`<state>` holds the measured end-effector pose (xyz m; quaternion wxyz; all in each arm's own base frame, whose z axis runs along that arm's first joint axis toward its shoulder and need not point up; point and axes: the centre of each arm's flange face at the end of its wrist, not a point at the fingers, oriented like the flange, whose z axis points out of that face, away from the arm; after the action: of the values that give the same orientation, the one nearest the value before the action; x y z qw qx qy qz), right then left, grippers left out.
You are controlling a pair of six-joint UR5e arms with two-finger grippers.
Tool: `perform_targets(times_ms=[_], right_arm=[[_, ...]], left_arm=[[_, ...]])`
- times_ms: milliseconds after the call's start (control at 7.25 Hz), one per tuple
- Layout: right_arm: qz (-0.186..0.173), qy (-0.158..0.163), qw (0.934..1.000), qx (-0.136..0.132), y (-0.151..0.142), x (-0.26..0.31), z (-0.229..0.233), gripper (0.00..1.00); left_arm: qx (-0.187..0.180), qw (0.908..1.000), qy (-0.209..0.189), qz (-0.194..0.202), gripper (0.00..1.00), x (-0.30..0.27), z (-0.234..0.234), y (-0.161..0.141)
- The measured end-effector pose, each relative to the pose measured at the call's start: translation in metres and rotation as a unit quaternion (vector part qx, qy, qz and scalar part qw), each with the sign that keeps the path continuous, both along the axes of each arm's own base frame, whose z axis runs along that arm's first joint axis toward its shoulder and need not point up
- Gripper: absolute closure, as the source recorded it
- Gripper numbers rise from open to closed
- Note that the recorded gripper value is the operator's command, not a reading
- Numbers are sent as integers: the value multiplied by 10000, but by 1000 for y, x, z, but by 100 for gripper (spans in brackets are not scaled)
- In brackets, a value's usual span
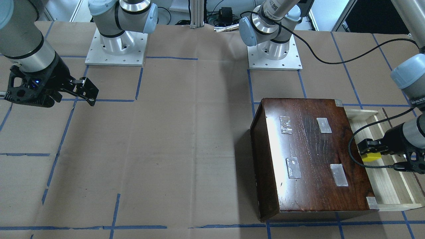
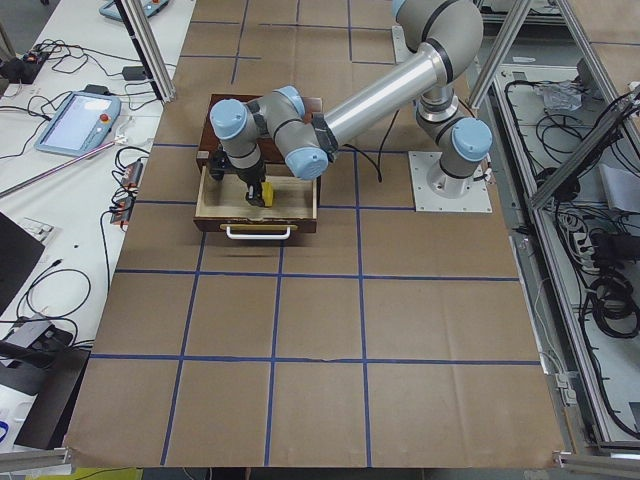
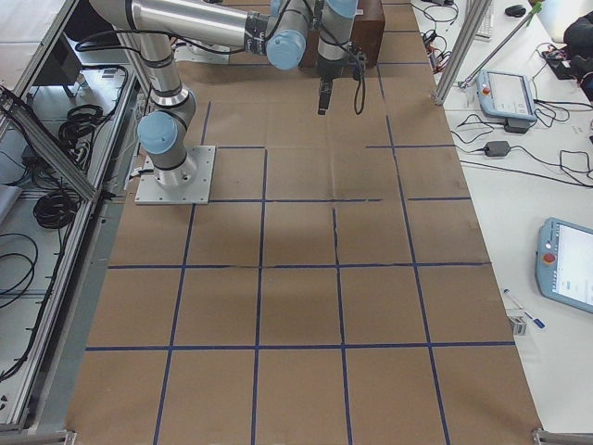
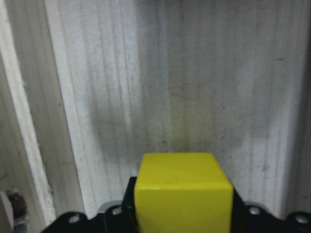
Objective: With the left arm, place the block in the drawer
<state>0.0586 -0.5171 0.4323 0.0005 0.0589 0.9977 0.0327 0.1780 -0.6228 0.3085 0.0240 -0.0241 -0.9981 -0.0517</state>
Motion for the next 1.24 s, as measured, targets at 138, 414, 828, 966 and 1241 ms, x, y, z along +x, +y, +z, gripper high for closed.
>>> perform_targets(times_ms=[138, 414, 828, 966, 1241], right_arm=[[0, 0, 10000, 1, 0, 0, 0, 0], [0, 0, 10000, 2, 0, 0, 0, 0], [0, 0, 10000, 0, 0, 0, 0, 0], [-2, 0, 10000, -1, 0, 0, 0, 0], [-5, 1, 10000, -2, 0, 0, 0, 0]], left_arm=[[-27, 10000, -17, -4, 20, 1, 0, -1], [-66, 10000, -38, -5, 20, 1, 0, -2], [-181, 9998, -94, -3, 16, 2, 15, -1], [-285, 9995, -155, 0, 1, 0, 32, 2], [-553, 9980, -300, 17, 1, -20, 79, 21]])
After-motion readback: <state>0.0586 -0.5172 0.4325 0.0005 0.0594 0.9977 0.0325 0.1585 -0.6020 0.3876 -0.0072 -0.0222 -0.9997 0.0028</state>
